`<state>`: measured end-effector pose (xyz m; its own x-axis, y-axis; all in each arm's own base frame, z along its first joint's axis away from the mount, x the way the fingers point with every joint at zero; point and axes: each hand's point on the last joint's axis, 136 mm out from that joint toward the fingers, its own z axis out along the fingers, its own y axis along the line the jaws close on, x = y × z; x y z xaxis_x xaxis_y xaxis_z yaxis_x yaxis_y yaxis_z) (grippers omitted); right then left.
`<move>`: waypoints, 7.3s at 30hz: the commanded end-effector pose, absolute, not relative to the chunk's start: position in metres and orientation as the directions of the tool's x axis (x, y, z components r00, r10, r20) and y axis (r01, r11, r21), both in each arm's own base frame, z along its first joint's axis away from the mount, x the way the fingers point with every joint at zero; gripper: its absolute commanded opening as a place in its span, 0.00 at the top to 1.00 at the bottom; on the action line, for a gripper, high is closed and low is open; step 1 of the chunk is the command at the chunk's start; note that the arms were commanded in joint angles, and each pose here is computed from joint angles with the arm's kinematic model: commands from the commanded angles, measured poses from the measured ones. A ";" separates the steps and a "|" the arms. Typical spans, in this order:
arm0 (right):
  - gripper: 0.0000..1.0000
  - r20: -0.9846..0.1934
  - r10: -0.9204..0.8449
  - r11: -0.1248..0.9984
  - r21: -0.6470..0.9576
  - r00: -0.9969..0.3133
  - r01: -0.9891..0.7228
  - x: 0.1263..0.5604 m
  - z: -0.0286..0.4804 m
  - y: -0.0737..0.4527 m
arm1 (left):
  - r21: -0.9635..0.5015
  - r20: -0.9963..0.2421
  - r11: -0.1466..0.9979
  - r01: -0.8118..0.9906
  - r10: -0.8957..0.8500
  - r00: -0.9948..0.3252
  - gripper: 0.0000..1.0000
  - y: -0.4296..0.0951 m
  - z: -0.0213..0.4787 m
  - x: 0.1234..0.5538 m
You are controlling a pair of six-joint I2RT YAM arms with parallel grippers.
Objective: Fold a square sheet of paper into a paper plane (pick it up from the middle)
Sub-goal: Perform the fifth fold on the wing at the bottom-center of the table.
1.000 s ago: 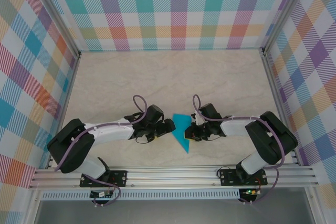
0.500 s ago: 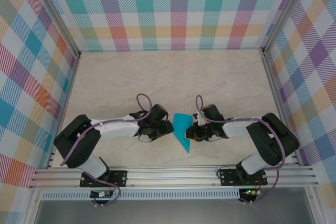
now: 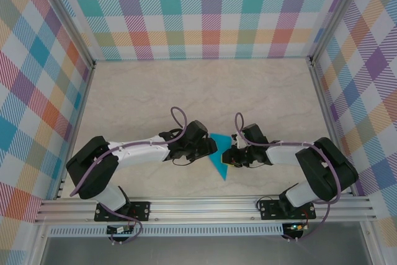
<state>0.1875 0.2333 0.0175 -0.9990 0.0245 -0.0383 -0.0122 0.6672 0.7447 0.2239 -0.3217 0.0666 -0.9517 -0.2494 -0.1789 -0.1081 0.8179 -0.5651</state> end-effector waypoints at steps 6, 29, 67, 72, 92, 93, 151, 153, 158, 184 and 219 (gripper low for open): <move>0.83 -0.024 0.044 0.670 0.743 -0.999 0.012 0.183 0.014 0.226 | -0.590 -0.141 0.797 -0.129 -0.259 -0.956 0.40 -0.333 0.050 0.223; 0.82 -0.017 0.058 0.652 0.758 -0.998 0.025 0.183 0.014 0.224 | -0.632 -0.094 0.759 -0.158 -0.278 -0.956 0.57 -0.352 0.038 0.228; 0.85 -0.038 0.004 0.765 0.644 -0.999 -0.022 0.208 0.004 0.217 | -0.661 -0.166 0.740 -0.127 -0.309 -0.936 0.70 -0.345 0.048 0.234; 0.86 -0.042 -0.007 0.759 0.650 -0.999 -0.033 0.209 0.005 0.216 | -0.665 -0.157 0.739 -0.106 -0.277 -0.948 0.63 -0.343 0.048 0.243; 0.86 -0.062 -0.017 0.740 0.670 -0.998 -0.054 0.211 0.014 0.212 | -0.727 -0.089 0.683 -0.068 -0.192 -0.977 0.90 -0.357 0.049 0.265; 0.85 -0.073 -0.019 0.734 0.676 -0.997 -0.063 0.212 0.019 0.213 | -0.730 -0.092 0.680 -0.070 -0.199 -0.976 0.92 -0.357 0.052 0.266; 0.75 -0.577 -0.434 0.839 0.022 -0.692 -0.544 0.189 0.042 0.247 | -0.690 -0.044 0.700 -0.183 -0.294 -0.955 1.00 -0.361 0.056 0.262; 0.79 -0.572 -0.434 0.842 0.017 -0.696 -0.539 0.189 0.039 0.246 | -0.689 -0.044 0.701 -0.184 -0.293 -0.955 1.00 -0.360 0.055 0.261; 0.85 -0.575 -0.421 0.850 0.021 -0.702 -0.527 0.189 0.038 0.244 | -0.678 -0.046 0.710 -0.188 -0.297 -0.954 1.00 -0.358 0.054 0.260; 0.96 -0.581 -0.466 0.714 0.199 -0.668 -0.671 0.165 0.022 0.284 | -0.548 -0.303 0.743 -0.383 -0.604 -0.737 0.26 -0.201 0.109 0.248; 0.94 -0.449 -0.115 0.644 0.645 -0.886 -0.411 0.169 0.036 0.267 | -0.622 -0.224 0.730 -0.283 -0.513 -0.829 0.44 -0.240 0.095 0.245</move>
<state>0.1694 0.2610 0.0315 -0.8767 -0.1272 -0.4638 -0.4165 0.6830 0.6000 0.2429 -0.2414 0.0962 -0.8237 -0.5232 -0.2187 -0.2943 0.7241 -0.6238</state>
